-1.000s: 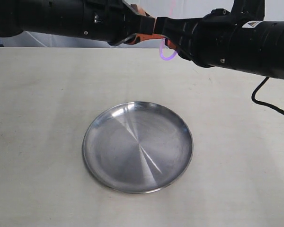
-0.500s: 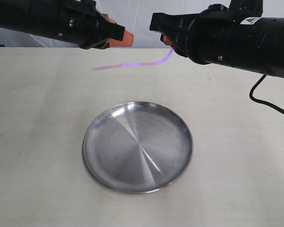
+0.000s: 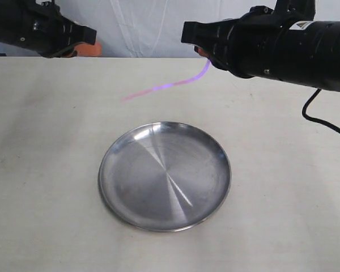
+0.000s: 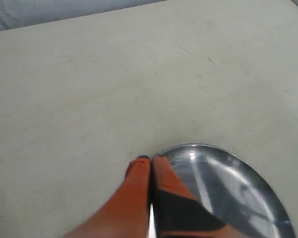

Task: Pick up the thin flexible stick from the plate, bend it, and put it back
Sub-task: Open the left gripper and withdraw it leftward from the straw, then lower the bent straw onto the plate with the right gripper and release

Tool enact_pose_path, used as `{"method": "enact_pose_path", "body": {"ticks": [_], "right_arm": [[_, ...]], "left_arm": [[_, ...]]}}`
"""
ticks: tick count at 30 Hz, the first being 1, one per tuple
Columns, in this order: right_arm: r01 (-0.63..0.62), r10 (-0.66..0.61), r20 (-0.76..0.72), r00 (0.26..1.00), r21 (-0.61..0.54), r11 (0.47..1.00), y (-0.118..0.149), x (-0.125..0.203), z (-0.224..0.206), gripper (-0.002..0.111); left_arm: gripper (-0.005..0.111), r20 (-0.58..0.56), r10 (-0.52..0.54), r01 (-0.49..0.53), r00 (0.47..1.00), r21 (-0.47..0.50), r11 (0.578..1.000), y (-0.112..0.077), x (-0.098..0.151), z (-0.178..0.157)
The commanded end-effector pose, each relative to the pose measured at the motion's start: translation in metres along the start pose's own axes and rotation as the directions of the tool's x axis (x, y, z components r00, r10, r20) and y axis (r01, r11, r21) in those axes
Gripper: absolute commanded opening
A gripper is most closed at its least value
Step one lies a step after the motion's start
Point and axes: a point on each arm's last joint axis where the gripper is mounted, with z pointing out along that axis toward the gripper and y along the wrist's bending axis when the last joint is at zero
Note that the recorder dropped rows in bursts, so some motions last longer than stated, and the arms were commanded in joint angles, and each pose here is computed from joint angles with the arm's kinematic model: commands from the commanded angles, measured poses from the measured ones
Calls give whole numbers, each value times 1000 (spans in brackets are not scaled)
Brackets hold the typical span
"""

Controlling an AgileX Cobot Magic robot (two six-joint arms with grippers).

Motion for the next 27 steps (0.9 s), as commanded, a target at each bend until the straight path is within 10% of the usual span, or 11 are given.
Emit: {"method": "enact_pose_path", "body": {"ticks": [1,20,27], "right_arm": [[30,-29,-58,998,25,999,-11,3,7,-1],[99,-59,-317,946,111,989,-42,61,70,-1],[137,-98,-312,945,106,985,-43,59,71,44]], "left_arm": [[0,39,-68,70,997,-36,997,10,11,-9],[0,259,40,-44,965,7,999,-56,77,-107],[0,302,81,-99,950,44,994,-77,102,-132]]}}
